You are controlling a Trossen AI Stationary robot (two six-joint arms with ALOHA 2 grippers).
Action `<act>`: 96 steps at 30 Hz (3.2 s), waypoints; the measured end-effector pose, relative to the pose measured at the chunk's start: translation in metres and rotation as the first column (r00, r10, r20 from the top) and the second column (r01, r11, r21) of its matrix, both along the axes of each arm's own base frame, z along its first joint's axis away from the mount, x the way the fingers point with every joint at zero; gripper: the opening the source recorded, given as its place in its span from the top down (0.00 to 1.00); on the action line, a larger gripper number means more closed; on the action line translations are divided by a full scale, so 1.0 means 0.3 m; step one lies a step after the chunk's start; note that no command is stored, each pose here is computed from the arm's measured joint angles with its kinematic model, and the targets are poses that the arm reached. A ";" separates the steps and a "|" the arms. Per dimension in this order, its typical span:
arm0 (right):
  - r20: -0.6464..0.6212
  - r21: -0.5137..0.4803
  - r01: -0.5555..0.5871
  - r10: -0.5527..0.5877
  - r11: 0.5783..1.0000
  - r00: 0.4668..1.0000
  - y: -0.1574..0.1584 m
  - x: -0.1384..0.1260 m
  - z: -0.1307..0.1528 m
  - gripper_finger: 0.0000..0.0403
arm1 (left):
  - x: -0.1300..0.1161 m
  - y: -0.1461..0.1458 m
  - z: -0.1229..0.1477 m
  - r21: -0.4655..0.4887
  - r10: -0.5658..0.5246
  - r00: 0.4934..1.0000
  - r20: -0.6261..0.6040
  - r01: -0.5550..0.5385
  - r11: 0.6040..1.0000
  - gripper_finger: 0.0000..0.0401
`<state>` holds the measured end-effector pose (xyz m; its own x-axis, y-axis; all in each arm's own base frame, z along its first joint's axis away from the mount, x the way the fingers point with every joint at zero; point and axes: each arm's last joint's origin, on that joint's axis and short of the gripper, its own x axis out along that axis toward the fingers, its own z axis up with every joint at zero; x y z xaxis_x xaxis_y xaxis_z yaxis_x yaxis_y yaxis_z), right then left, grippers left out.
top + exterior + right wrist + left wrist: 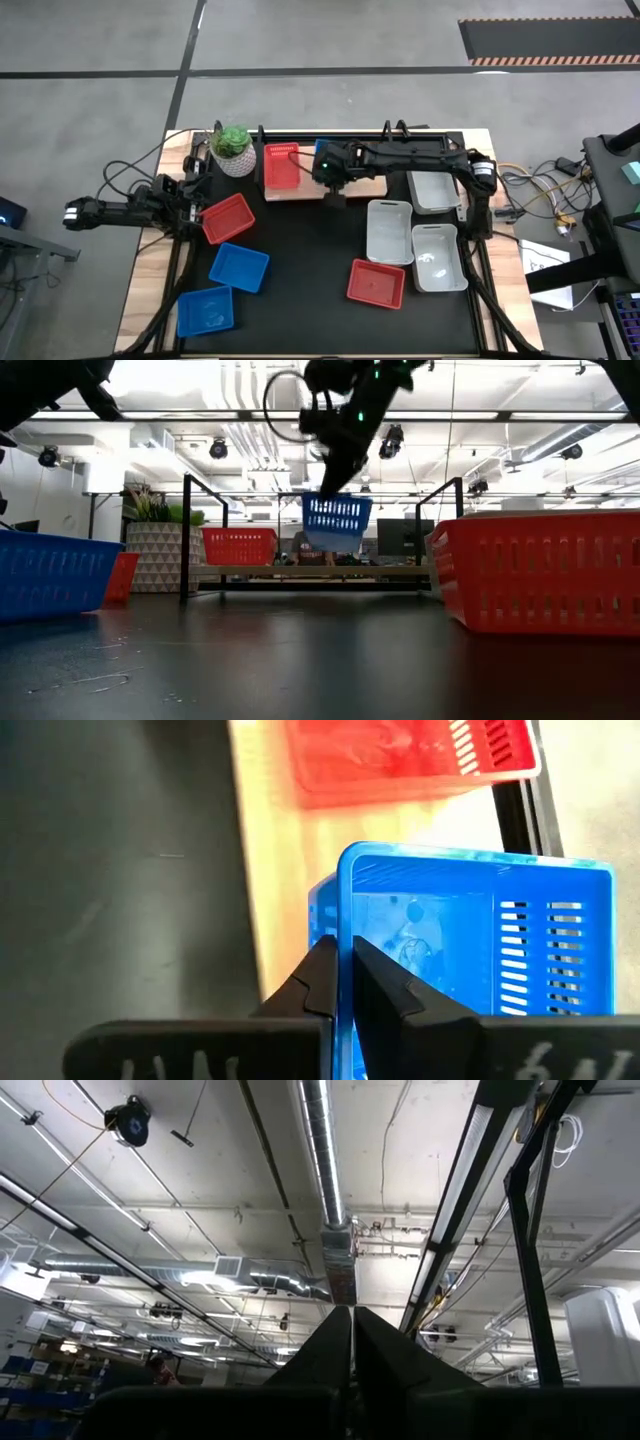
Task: Stack baskets on shelf by color
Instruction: Put the top right blue basket on the shelf
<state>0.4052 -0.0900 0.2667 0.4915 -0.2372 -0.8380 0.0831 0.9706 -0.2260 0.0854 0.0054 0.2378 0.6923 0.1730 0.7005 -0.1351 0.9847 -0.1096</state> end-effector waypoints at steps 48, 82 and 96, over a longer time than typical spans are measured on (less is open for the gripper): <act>0.055 -0.060 -0.124 0.128 0.990 0.990 -0.034 0.024 -0.099 0.87 | -0.009 0.000 0.007 0.010 0.016 1.000 0.025 -0.017 1.000 1.00; -0.109 -0.039 0.227 -0.230 0.973 0.967 -0.141 -0.131 -0.046 0.95 | -0.002 0.001 0.003 0.003 0.019 1.000 0.010 -0.019 1.000 1.00; 0.017 0.044 0.181 -0.182 0.983 0.983 -0.145 -0.097 -0.122 0.98 | -0.004 0.001 0.005 0.004 0.020 1.000 0.017 -0.020 1.000 1.00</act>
